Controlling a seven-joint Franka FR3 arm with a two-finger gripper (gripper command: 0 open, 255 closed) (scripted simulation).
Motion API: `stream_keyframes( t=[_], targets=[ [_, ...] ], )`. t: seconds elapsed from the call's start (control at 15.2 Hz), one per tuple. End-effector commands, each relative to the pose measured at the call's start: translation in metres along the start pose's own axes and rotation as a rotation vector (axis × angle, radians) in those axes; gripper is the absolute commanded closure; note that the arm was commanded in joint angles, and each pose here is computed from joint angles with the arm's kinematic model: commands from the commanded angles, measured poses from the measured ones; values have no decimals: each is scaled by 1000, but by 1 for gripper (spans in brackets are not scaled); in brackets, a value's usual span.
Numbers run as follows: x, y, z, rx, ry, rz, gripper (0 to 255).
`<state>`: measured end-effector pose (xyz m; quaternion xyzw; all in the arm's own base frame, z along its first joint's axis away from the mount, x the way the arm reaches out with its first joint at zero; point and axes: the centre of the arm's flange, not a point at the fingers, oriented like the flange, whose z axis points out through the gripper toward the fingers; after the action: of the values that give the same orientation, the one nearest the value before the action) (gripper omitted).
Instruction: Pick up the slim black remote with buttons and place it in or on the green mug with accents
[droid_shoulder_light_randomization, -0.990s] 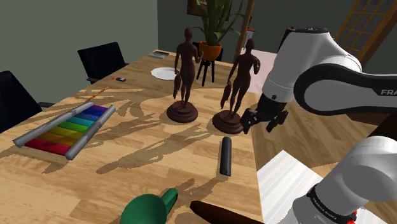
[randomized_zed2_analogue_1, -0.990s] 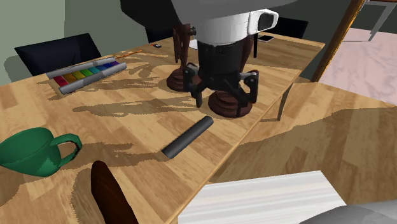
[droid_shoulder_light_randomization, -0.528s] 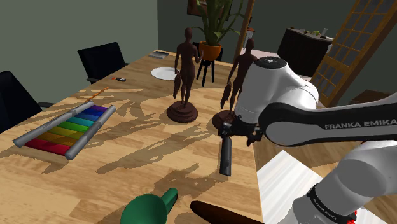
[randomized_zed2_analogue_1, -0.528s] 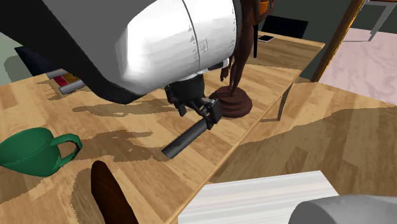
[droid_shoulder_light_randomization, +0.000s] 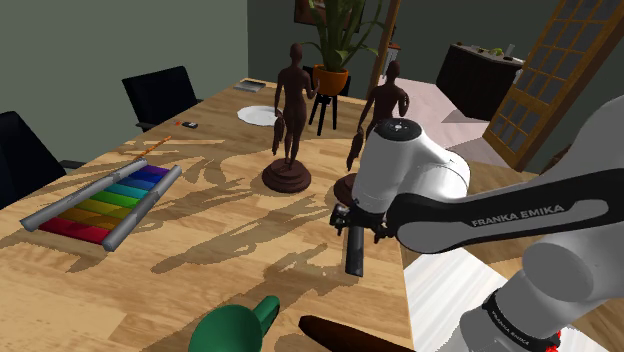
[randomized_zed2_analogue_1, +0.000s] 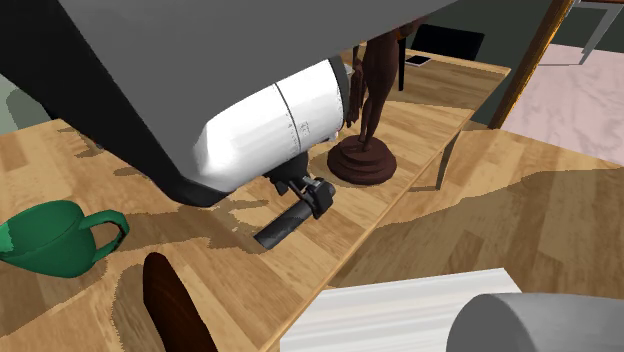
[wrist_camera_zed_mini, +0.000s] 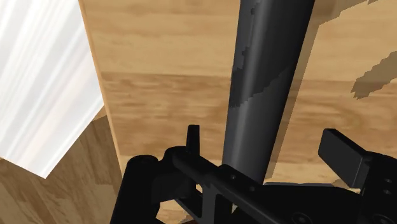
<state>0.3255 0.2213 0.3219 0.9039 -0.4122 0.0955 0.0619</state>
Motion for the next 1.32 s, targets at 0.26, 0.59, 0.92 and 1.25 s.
stream_keyframes(
  t=[0.26,0.59,0.92,1.25],
  targets=[
    [1,0,14,1,0,0,0],
    [1,0,14,1,0,0,255],
    [2,0,12,1,0,1,255],
    [2,0,9,1,0,0,255]
  ],
)
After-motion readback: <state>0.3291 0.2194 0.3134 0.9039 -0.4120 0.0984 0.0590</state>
